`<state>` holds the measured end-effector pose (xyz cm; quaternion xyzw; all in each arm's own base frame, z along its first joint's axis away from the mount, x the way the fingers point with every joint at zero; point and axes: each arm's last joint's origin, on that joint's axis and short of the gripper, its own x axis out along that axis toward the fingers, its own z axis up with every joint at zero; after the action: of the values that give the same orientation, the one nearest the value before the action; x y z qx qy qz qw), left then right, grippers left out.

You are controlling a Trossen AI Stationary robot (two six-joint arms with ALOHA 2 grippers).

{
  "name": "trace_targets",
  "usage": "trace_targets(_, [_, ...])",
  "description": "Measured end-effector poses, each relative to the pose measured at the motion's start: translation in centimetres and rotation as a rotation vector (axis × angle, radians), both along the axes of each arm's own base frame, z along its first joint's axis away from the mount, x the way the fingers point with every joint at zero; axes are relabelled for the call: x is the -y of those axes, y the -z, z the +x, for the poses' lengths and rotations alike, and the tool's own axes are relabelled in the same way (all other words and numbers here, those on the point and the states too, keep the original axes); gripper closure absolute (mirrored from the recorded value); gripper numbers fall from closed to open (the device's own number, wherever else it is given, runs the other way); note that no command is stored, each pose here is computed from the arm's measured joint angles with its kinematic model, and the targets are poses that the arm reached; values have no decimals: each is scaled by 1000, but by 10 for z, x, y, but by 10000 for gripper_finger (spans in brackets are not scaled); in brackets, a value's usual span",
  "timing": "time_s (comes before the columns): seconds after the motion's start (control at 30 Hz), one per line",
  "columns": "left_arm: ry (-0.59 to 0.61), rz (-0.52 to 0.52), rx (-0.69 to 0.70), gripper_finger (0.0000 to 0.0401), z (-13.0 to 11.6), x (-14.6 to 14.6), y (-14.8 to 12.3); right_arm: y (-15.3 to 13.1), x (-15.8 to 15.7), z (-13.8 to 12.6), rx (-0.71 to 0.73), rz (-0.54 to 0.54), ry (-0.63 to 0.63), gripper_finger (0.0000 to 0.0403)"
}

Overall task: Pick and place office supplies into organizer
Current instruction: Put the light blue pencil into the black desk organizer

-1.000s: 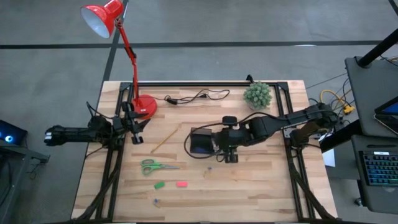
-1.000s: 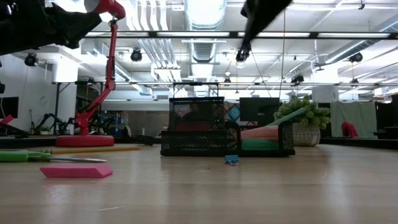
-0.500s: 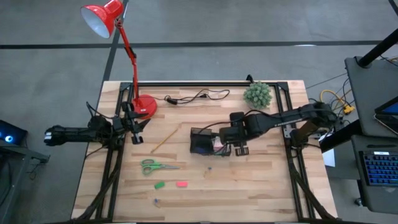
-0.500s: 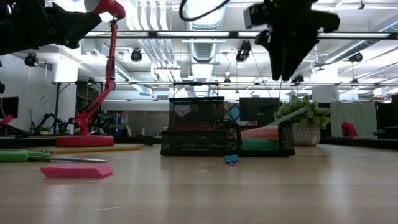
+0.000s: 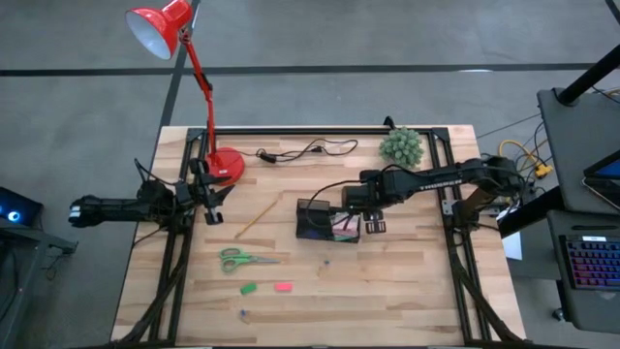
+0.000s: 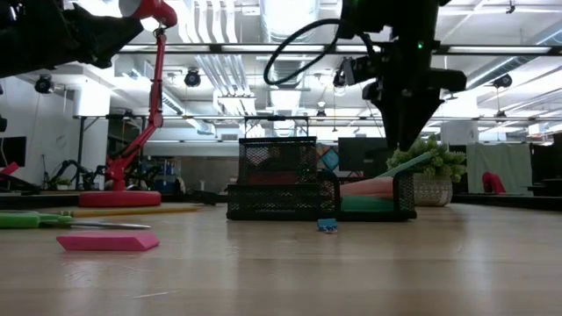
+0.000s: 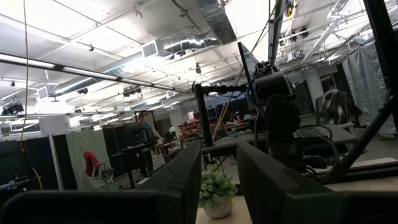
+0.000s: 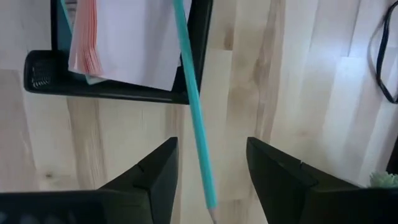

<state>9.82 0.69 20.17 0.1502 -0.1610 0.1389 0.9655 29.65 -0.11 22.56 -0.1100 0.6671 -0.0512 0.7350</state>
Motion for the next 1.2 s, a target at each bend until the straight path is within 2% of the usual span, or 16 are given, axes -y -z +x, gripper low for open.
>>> trace_targets(0.27, [0, 0, 1, 312, 0, 0, 0, 15, -1, -6, -37, 21, -21, 226])
trace_targets(0.43, [0, 0, 1, 312, 0, 0, 0, 19, 1, -8, -48, -32, -14, 225])
trace_targets(0.83, [-1, 0, 0, 312, 0, 0, 0, 26, 1, -12, -84, -44, -77, 237])
trace_targets(1.0, [0, 1, 0, 312, 0, 0, 0, 32, 1, -16, -109, -47, -118, 260])
trace_targets(1.2, [-1, 1, 1, 312, 0, 0, 0, 33, 2, -15, -102, -97, -124, 309])
